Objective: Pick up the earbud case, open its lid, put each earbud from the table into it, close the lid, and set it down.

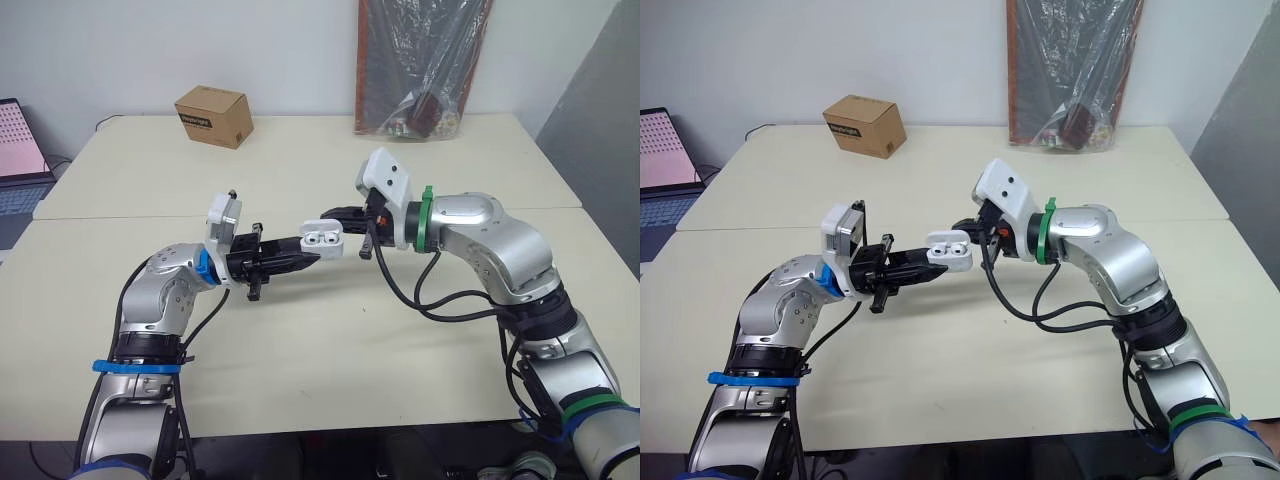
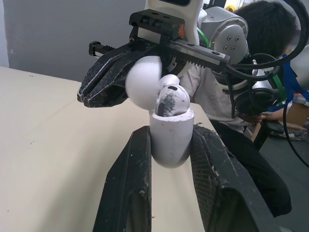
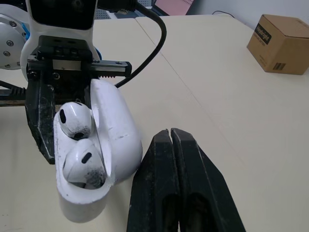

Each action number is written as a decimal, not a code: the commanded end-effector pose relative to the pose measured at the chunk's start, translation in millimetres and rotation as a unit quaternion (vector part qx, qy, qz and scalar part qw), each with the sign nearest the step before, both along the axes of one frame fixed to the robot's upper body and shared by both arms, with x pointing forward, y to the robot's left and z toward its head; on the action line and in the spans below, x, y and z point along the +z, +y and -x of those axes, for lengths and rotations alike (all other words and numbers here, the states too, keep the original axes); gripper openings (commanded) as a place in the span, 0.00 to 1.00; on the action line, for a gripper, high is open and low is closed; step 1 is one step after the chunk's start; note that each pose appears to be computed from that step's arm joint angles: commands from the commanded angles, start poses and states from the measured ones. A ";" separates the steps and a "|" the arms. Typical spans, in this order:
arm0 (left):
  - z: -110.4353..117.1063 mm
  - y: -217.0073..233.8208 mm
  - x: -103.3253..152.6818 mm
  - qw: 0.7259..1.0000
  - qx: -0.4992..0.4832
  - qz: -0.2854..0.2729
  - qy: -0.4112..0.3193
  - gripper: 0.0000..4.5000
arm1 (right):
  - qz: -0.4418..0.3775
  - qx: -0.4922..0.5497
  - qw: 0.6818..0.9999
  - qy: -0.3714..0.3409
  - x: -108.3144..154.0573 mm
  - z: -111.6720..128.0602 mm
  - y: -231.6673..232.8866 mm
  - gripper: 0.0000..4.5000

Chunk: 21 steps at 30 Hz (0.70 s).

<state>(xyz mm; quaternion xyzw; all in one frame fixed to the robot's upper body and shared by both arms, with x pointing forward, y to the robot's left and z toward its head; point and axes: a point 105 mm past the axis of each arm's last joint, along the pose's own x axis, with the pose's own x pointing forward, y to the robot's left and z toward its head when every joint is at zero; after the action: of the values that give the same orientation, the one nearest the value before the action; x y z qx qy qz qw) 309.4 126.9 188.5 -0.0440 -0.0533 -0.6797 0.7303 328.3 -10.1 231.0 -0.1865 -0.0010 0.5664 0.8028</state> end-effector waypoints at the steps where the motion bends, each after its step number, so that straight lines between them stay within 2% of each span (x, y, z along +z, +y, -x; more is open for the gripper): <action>1: -0.1 -0.2 6.1 1.000 0.003 0.001 -0.016 0.18 | -0.008 0.029 0.999 -0.038 20.4 11.8 6.7 0.01; 15: -10.0 3.8 14.7 0.999 0.024 0.020 -0.012 0.18 | -0.009 0.029 0.999 -0.033 15.6 26.2 6.2 0.01; 21: -12.1 5.3 17.1 0.999 0.032 0.014 0.004 0.18 | -0.028 -0.014 0.999 -0.039 32.0 16.6 -12.6 0.01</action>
<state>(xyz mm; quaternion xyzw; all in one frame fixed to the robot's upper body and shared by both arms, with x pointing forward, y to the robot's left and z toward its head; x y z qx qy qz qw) 318.9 128.2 190.1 -0.0602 -0.0426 -0.6641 0.7440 320.0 -19.1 241.9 -0.1846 -0.0085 0.5460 0.8172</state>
